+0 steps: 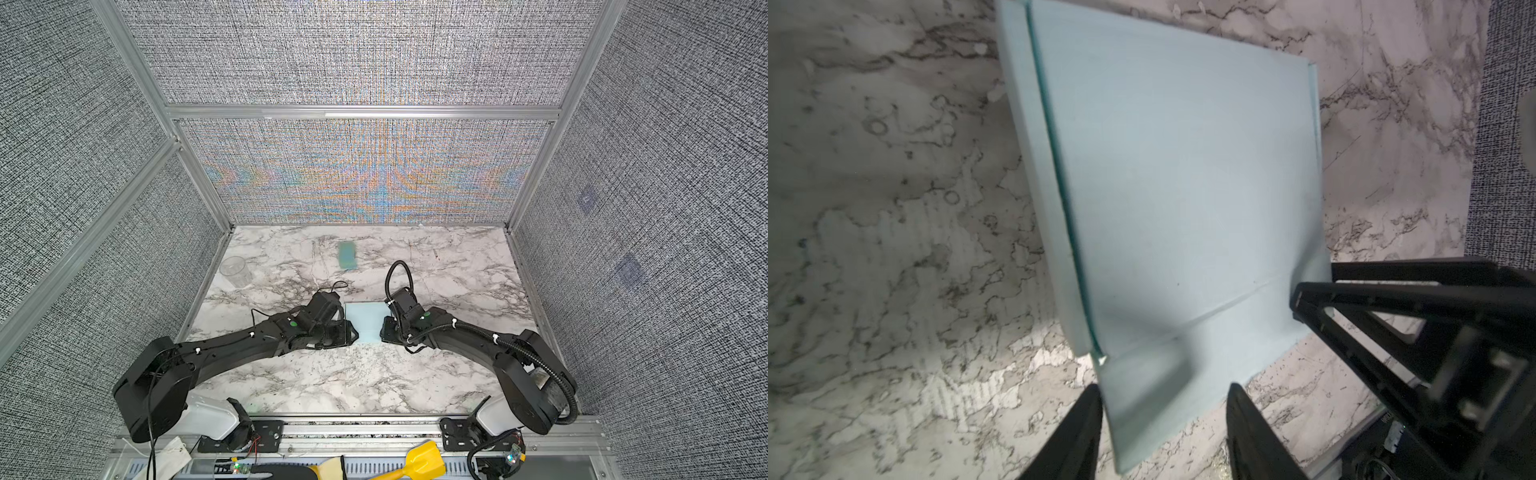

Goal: Fold the paper box

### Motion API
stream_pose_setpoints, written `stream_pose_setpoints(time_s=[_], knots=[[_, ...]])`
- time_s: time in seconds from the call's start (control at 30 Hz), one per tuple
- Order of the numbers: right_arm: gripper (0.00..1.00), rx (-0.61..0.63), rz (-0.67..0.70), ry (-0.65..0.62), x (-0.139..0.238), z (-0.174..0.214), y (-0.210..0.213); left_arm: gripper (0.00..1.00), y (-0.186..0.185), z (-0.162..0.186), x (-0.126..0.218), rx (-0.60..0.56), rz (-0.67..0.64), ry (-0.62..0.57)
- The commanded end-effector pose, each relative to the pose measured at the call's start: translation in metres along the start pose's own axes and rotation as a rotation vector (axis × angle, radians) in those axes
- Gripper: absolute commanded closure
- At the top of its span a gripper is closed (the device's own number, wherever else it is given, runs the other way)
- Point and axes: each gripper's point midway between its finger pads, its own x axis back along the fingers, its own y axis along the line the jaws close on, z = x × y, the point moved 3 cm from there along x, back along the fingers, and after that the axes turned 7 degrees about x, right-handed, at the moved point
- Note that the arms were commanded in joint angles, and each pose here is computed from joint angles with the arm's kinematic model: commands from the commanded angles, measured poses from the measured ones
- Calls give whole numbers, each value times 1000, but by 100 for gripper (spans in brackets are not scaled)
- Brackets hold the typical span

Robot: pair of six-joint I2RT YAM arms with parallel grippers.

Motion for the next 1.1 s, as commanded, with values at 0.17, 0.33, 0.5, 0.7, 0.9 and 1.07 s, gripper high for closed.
stream_pose_setpoints(time_s=[0.17,0.33,0.5,0.7,0.9,1.07], knots=[[55,5,-67,-12,1,-4,12,50,-7,3,-6,-32,49,29],[55,11,-48,-25,-2,-4,7,50,4,6,-15,-34,14,29],[55,31,3,-30,-4,-5,0,50,9,6,-20,-38,-2,27],[55,57,43,-48,-5,-9,-4,50,12,5,-21,-45,-15,20],[56,93,62,-76,-9,-13,-5,50,16,5,-24,-44,-32,25],[56,119,56,-124,-13,-16,-6,50,18,4,-26,-49,-36,26]])
